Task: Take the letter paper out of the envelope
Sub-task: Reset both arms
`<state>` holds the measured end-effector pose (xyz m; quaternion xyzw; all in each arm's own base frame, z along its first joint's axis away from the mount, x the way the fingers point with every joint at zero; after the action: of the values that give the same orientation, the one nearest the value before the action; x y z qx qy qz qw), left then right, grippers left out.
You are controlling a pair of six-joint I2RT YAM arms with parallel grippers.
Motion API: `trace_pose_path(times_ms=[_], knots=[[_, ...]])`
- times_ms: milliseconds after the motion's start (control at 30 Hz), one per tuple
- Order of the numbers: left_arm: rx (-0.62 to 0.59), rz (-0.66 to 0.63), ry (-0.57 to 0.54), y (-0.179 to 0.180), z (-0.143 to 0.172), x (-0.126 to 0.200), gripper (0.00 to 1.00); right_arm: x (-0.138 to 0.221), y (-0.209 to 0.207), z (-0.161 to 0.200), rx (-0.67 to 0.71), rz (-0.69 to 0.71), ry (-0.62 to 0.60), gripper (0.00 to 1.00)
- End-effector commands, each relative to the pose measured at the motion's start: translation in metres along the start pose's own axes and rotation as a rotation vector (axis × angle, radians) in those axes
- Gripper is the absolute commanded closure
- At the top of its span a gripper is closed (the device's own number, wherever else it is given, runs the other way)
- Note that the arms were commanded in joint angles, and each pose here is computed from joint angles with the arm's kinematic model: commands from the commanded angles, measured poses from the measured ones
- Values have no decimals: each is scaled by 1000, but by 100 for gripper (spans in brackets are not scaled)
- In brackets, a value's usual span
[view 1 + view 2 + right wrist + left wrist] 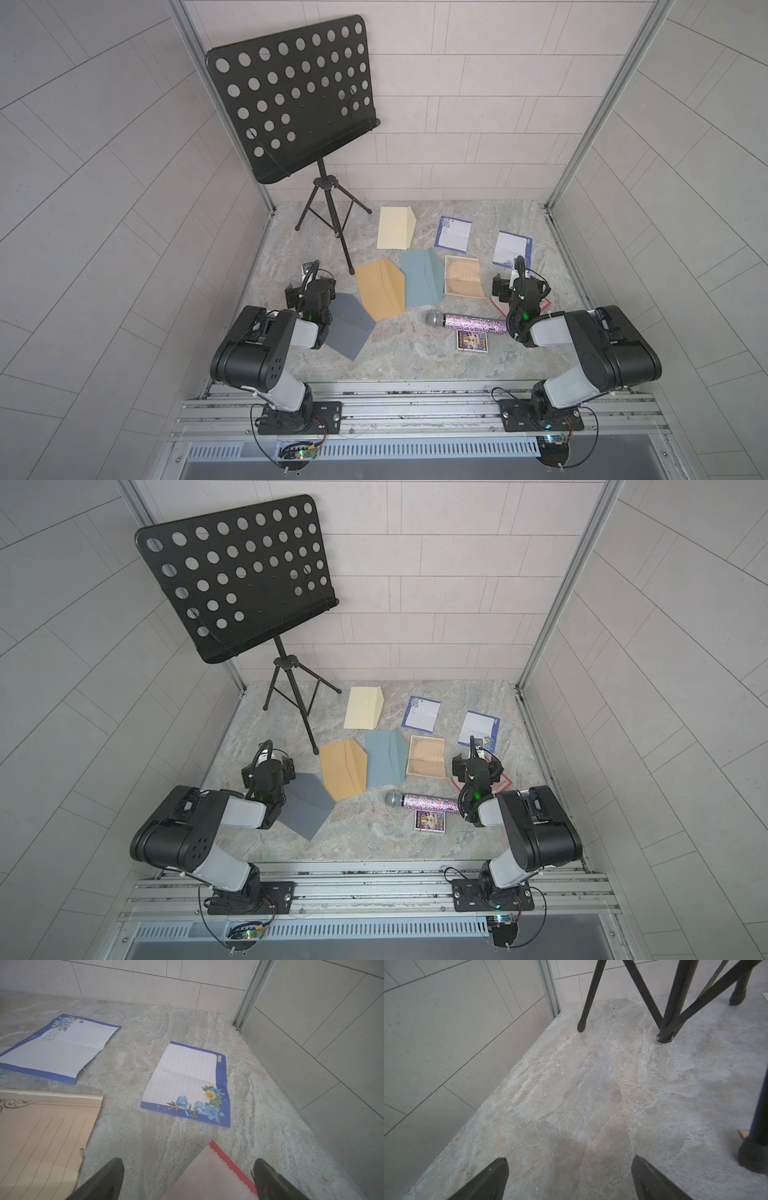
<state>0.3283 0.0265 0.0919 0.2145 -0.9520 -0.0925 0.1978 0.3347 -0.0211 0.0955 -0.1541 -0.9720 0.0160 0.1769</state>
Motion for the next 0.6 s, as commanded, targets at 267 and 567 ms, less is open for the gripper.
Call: trace_pose_path(times_ms=[267,567], knots=[[76,34,33,5,-19,-19,0,-7,-16,-13,-78,57,-33,0],[75,39,27,5,-20,-17,0,-13,-20,-13,-88,93,1,0]])
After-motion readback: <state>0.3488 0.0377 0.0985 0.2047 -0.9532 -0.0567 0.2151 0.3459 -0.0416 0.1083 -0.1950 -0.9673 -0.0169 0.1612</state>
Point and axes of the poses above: each gripper's point midway between its finger pads, its own x axis back along the fingers, its own y axis along the line the jaws close on, z = x × y, the point moved 4 cm from there along x, back along the fingers, and after that the axes turned 4 degrees about -x, right-handed, at the moved point
